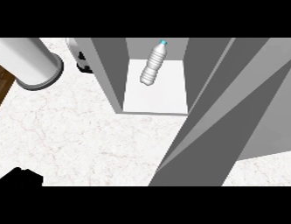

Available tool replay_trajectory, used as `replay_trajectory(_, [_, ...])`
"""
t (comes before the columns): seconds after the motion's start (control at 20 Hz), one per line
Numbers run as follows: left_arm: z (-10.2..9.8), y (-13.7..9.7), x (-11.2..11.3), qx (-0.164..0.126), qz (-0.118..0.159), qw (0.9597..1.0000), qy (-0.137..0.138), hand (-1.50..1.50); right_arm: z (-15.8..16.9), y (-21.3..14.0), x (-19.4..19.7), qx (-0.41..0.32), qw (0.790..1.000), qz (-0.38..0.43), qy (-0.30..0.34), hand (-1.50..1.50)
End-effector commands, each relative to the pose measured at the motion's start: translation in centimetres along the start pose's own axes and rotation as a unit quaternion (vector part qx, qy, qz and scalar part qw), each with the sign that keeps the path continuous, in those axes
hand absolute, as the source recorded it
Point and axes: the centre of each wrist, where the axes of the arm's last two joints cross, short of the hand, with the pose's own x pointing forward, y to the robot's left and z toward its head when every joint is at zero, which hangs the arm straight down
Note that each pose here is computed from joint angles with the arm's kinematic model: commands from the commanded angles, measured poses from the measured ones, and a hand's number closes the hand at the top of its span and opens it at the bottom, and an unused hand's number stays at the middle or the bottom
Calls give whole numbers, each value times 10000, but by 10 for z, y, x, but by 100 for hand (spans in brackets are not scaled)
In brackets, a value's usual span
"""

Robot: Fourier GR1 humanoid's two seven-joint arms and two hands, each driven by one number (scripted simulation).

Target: Pick up the bottled water, place it into the cabinet and close the cabinet

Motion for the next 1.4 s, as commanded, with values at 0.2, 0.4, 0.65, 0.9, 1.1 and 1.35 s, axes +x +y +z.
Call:
replay_trajectory(0.2, [40, 30, 21, 105, 12, 9999, -42, 150, -78, 16, 11, -268, 9990, -328, -138, 150])
replay_trajectory(0.4, [45, 17, 41, 163, 68, 9998, -3, 150, -111, -6, 10, -399, 9987, -317, 87, 150])
replay_trajectory(0.65, [54, 58, 56, 193, -13, 9998, -112, 150, -142, -31, 5, -445, 9987, -256, 63, 150])
replay_trajectory(0.9, [56, 70, 64, 224, -65, 9997, -11, 150, -179, -50, -20, -566, 9978, -172, 292, 150])
replay_trajectory(1.1, [65, 52, 58, 212, -3, 9998, -11, 150, -192, -78, -47, -558, 9974, -105, 442, 150])
replay_trajectory(1.35, [59, 72, 82, 163, -74, 9998, -33, 150, -211, -79, -83, -662, 9950, -60, 749, 150])
